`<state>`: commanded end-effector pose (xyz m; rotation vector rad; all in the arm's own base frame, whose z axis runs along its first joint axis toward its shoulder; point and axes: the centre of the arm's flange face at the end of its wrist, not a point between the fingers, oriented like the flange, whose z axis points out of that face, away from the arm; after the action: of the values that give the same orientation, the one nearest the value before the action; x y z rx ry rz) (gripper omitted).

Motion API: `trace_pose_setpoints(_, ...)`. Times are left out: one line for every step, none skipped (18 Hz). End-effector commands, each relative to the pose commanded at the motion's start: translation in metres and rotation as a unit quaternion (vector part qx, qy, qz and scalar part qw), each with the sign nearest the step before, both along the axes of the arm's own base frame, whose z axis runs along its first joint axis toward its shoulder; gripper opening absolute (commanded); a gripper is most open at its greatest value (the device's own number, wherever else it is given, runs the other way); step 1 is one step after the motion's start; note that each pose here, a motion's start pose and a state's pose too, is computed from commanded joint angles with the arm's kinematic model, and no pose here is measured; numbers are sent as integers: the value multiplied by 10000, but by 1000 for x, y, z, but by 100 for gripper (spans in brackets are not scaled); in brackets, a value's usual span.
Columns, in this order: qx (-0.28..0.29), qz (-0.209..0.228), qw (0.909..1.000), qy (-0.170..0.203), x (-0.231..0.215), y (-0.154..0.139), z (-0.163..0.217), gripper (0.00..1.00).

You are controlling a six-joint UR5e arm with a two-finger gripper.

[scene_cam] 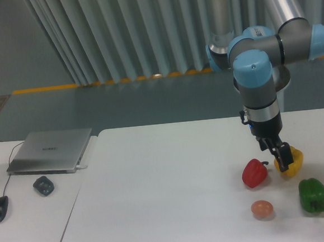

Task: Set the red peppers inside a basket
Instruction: 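Lift the gripper up off the yellow pepper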

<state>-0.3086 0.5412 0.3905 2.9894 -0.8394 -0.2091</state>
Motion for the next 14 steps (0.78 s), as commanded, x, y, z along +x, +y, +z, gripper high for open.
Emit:
trace_pose_setpoints(10, -9, 10000, -11, 1, 1, 0, 100)
trace_pose_setpoints(34, -4, 10000, -29, -1, 0, 1, 100)
trace_pose_setpoints(69, -2, 10000, -69, -1, 0, 1, 100)
trace_pose_setpoints(140, 10, 9998, -160, 1, 0, -1, 100)
trace_pose_setpoints(185, 24, 9995, -255, 2, 0, -6, 100)
trace_pose_setpoints(283, 77, 9993, -235, 0, 0, -6, 100)
trace_pose_setpoints(348, 256, 9988, -212, -2, -1, -7, 100)
trace_pose_setpoints(344, 432, 9982, -236, -2, -3, -10, 100)
trace_pose_setpoints(338, 488, 9979, -248, -3, -4, -12, 100)
trace_pose_setpoints(287, 499, 9979, -281, -1, -6, -18, 100)
trace_pose_setpoints(264, 500, 9979, -301, 2, -8, -22, 100)
trace_pose_setpoints(242, 532, 9978, -320, 0, -11, -24, 100)
trace_pose_setpoints(209, 587, 9975, -348, -1, -15, -28, 100)
trace_pose_setpoints(168, 673, 9969, -376, -1, -26, -31, 100)
